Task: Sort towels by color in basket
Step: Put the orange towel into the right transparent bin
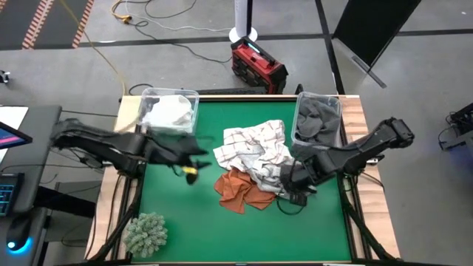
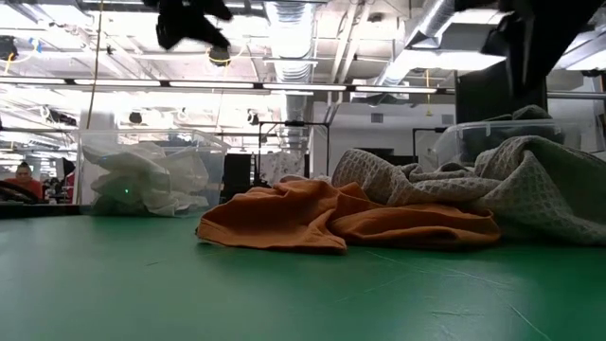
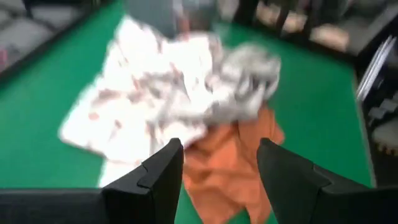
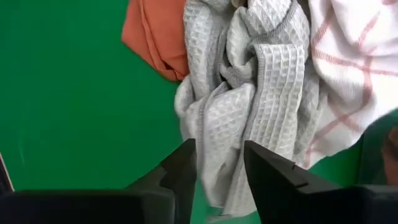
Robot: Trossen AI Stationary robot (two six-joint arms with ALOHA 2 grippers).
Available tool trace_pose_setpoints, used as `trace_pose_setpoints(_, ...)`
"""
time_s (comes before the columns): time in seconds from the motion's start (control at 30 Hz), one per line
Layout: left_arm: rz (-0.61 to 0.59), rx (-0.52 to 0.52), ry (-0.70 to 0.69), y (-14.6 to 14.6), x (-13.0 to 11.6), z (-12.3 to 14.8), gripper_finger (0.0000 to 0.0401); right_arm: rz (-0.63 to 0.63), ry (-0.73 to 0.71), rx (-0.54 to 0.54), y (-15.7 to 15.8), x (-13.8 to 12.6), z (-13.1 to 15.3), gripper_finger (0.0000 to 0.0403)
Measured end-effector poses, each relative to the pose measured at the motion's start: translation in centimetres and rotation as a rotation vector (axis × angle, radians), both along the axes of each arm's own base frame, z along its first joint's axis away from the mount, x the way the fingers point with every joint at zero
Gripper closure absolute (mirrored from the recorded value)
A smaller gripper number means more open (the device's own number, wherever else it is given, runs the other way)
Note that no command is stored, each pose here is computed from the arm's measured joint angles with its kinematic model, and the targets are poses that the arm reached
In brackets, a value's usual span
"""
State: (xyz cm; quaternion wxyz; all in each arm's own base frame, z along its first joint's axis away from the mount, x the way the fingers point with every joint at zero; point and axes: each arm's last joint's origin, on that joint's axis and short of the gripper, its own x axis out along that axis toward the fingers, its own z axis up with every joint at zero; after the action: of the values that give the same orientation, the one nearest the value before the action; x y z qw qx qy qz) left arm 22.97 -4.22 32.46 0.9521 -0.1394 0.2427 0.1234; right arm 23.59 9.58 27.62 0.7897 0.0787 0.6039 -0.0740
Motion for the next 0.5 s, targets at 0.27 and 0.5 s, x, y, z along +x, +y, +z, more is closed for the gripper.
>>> trace_pose_setpoints(0.27, 0.014, -0.097, 0.194, -4.1, 5.4, -7.0, 0.0207, -0.056, -0.127, -0.039, 2.3, -0.6, 0.4, 0.0258)
trace_pose_setpoints(0.5, 0.056, -0.263, 0.195, -6.9, 6.9, -8.6, 0.0207, -0.051, -0.383, 0.077, 3.5, 1.7, 1.6, 0.0233)
